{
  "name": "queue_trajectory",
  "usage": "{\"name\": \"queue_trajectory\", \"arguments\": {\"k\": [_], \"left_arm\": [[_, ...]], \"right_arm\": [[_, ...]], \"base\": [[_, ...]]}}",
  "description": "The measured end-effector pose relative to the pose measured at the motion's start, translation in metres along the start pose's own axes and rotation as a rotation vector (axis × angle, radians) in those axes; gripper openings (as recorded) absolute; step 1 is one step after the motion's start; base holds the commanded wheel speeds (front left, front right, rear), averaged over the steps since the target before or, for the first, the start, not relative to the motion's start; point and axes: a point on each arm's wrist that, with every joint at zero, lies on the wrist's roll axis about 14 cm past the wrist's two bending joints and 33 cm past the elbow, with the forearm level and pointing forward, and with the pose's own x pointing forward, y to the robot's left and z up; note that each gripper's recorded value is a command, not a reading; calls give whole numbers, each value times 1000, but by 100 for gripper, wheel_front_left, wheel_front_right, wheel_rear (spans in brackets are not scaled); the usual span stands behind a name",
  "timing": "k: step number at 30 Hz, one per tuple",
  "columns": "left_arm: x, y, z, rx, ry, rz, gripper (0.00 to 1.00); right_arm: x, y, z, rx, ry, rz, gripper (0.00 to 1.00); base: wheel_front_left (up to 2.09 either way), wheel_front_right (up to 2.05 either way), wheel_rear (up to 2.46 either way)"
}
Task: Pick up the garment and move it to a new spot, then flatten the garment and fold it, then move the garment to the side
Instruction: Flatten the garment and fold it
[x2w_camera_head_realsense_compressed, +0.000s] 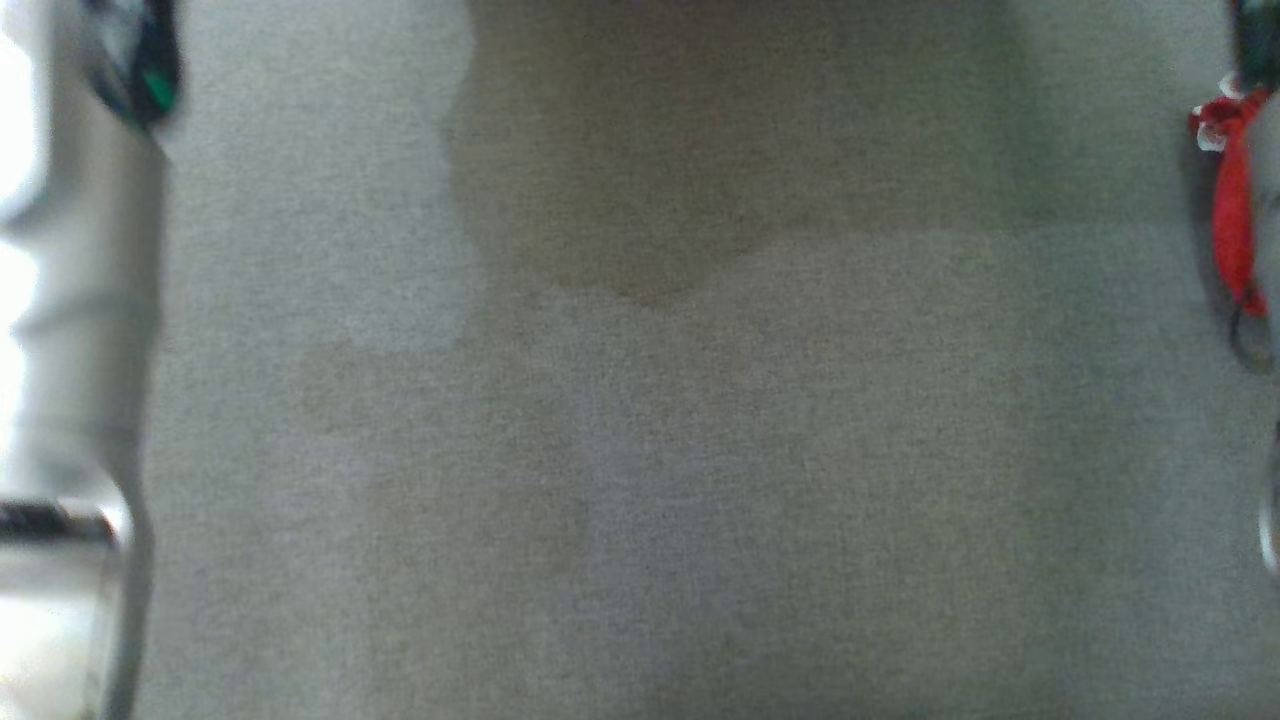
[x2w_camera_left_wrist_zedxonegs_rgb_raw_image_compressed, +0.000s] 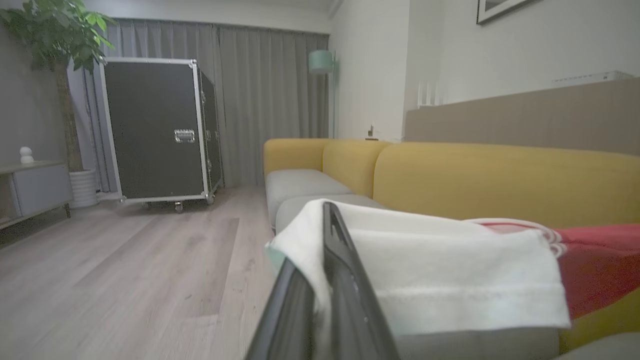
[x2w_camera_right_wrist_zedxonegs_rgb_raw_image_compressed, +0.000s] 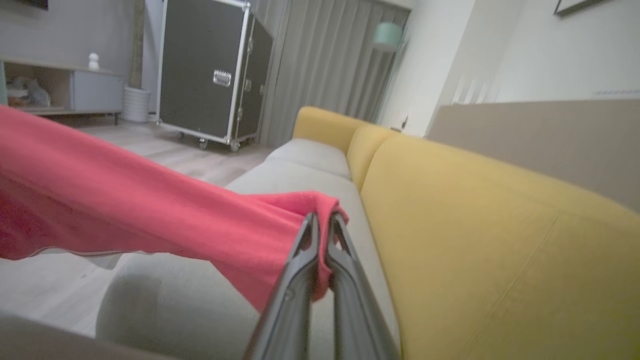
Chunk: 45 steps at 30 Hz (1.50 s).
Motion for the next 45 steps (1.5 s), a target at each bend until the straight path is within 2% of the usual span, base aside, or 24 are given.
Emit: {"name": "queue_trajectory", "arguments": {"k": [7,10,13,24,32,40,45], "left_arm": [[-79,-26,-99,-49,247,-51,0],[-120,-33,-128,-72,339,-64,0],[-156,-42,-147,-107,443,-80,0],[-233,-58,-141,-112,577,-173,0],[-270,-79,-127,-128,626,-235,0],[-310,-89,-123,-142,708,-258,0],[-317,-93,-119,-147,735,-270,0]], "right_arm": [[-61,30,-92,-8,273,95,0],[-97,50,-129,-20,435,159,0],[-126,55,-149,-37,546,189,0],[-184,68,-144,-32,655,286,0],[-225,52,-136,-60,719,349,0],[-276,59,-141,-4,840,422,0],[-284,57,-137,26,862,435,0]], "base": [[0,0,0],[0,0,0],[0,0,0],[0,0,0],[0,0,0],[0,0,0],[0,0,0]]}}
